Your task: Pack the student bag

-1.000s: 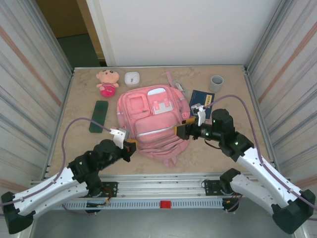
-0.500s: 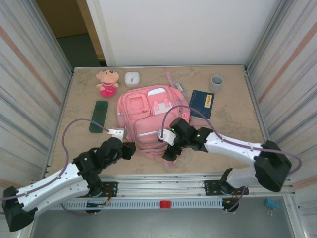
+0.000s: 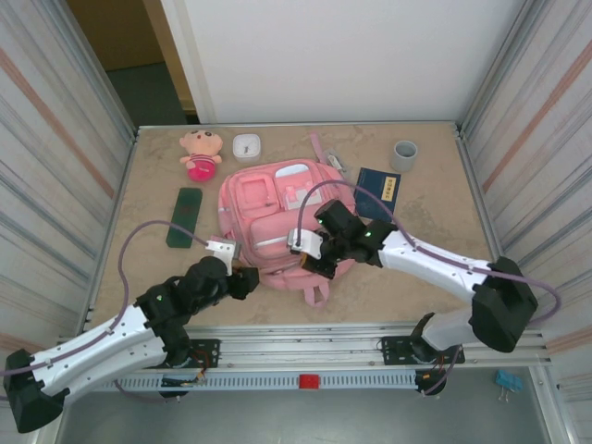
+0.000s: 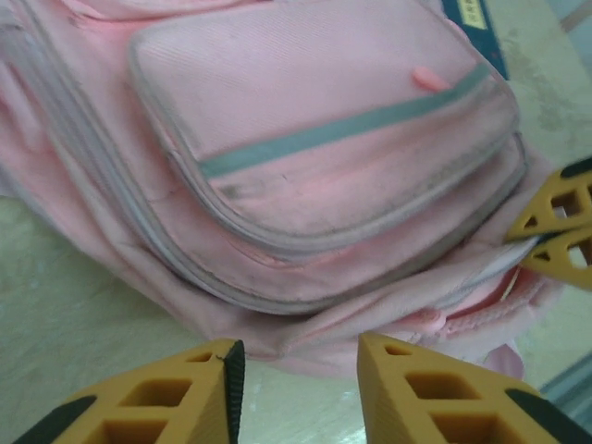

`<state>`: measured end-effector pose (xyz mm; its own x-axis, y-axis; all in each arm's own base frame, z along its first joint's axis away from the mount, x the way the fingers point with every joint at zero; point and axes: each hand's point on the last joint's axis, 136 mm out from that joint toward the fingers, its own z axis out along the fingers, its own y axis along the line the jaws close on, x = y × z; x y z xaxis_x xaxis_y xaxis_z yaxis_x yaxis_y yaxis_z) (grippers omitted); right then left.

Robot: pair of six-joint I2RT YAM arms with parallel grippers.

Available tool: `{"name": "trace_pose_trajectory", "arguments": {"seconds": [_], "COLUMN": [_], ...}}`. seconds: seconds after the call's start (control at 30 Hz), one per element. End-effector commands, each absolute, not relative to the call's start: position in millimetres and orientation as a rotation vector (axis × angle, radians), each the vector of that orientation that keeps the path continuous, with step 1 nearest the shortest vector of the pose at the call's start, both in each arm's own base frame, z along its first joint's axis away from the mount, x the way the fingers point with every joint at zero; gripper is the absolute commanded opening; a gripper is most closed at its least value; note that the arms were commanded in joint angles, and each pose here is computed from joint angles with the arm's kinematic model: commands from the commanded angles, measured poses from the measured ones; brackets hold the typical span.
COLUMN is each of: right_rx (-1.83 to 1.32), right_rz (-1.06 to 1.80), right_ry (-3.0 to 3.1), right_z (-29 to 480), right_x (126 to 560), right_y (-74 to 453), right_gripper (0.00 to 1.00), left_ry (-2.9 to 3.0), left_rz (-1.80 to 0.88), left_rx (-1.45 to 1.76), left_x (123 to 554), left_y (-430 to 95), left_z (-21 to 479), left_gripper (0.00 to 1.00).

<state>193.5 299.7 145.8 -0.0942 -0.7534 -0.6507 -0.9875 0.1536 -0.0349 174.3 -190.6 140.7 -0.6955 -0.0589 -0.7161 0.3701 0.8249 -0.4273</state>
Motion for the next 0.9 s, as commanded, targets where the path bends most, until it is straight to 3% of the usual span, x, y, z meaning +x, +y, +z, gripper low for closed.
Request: {"name": "trace_pose_trajectory", "arguments": {"seconds": [0.0,0.17,0.4,0.53,0.87], "right_rx": [-1.587,-1.470,-1.428,-1.393,-1.356], "right_rz": [0.698,0.836,1.010,1.014,1.026], "right_ry": [1.764,1.737,1.747,1.802,1.854], "right_z": [202,234,244,243,235], "right_x": [192,200,193,199,206], "right_y": [303,296,293,294,303], "right_gripper": [0.00,0.00,0.05,0.00,0.00], "left_ry": [2.131,2.073,2.026,1.979,2.037], "left_rz": [-0.847,-0.935,-0.930,-0.984,-1.057], "left_rx": [0.355,0.383,0.395,0.344,0.219], "left_x": [169,166,169,175,189], "left_y": [-210,-221,-222,-230,-248], "left_z": [162,177,181,194,198], "left_gripper": [0.45,0.55,0.56,0.59,0.61]}}
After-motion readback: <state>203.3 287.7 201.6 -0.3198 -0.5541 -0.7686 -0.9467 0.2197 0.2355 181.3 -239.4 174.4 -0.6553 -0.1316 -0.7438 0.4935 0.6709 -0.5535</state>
